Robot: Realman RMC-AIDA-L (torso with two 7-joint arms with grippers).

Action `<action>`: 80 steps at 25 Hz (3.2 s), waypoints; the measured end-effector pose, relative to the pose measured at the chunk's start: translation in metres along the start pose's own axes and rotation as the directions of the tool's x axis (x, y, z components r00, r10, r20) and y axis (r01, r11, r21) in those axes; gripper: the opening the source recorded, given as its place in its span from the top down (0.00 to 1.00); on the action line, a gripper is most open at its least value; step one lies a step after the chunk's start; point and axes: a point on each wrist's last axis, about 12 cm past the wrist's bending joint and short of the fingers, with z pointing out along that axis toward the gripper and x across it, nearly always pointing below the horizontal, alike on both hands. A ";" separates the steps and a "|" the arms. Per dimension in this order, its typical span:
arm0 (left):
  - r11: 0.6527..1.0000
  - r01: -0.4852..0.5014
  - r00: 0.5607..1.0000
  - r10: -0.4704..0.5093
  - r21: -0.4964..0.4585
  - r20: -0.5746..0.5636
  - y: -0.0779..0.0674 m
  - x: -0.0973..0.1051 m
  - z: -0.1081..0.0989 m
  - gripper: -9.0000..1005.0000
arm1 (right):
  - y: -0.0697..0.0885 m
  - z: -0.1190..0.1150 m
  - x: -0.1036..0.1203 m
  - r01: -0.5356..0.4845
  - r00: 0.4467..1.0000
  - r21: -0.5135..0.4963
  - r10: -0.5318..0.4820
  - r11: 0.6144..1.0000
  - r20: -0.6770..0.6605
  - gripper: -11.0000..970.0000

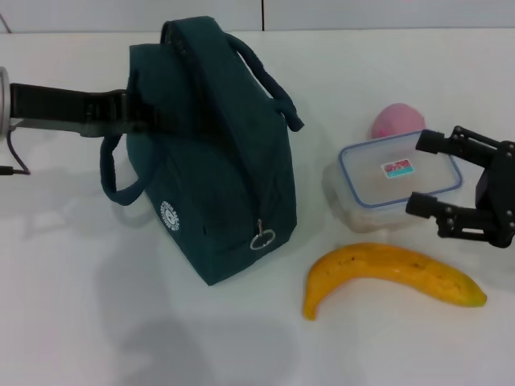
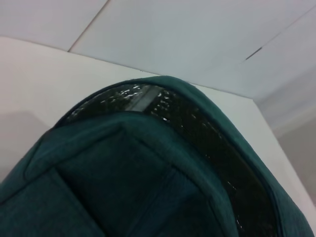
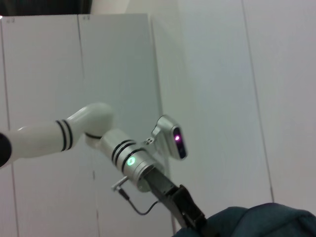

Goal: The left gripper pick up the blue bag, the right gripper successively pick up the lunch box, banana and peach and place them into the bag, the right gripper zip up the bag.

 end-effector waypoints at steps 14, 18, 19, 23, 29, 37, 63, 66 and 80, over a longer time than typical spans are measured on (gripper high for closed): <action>0.986 0.133 0.991 -0.132 0.105 -0.015 0.006 0.009 0.009 0.96 | -0.030 -0.034 0.020 -0.325 0.946 0.412 0.289 0.851 0.148 0.12; 0.982 0.145 0.989 -0.144 0.119 -0.024 0.003 0.011 0.012 0.96 | -0.039 -0.050 0.037 -0.478 0.878 0.539 0.405 0.694 0.256 0.12; 0.982 0.144 0.989 -0.142 0.120 -0.025 0.003 0.010 0.012 0.96 | -0.039 -0.051 0.039 -0.497 0.866 0.548 0.426 0.673 0.263 0.12; 0.982 0.142 0.990 -0.140 0.123 -0.021 0.002 0.008 0.013 0.96 | -0.042 -0.046 0.054 -0.578 0.804 0.579 0.521 0.575 0.286 0.12; 0.983 0.138 0.990 -0.139 0.121 -0.004 0.002 0.006 0.012 0.96 | -0.038 -0.024 0.070 -0.638 0.744 0.565 0.606 0.523 0.281 0.12; 0.983 0.137 0.991 -0.137 0.122 -0.004 0.003 0.006 0.013 0.96 | -0.036 -0.007 0.076 -0.684 0.684 0.534 0.690 0.497 0.234 0.13; 0.984 0.139 0.990 -0.140 0.111 0.004 0.010 0.008 0.014 0.95 | -0.028 0.000 0.060 -0.826 0.553 0.344 0.761 0.447 0.338 0.16; 0.984 0.139 0.990 -0.140 0.112 0.005 0.010 0.008 0.014 0.95 | -0.029 0.001 0.059 -0.836 0.538 0.337 0.771 0.434 0.341 0.16; 0.985 0.130 0.991 -0.131 0.110 0.003 0.009 0.007 0.013 0.96 | -0.028 0.010 0.060 -0.880 0.464 0.292 0.810 0.375 0.359 0.40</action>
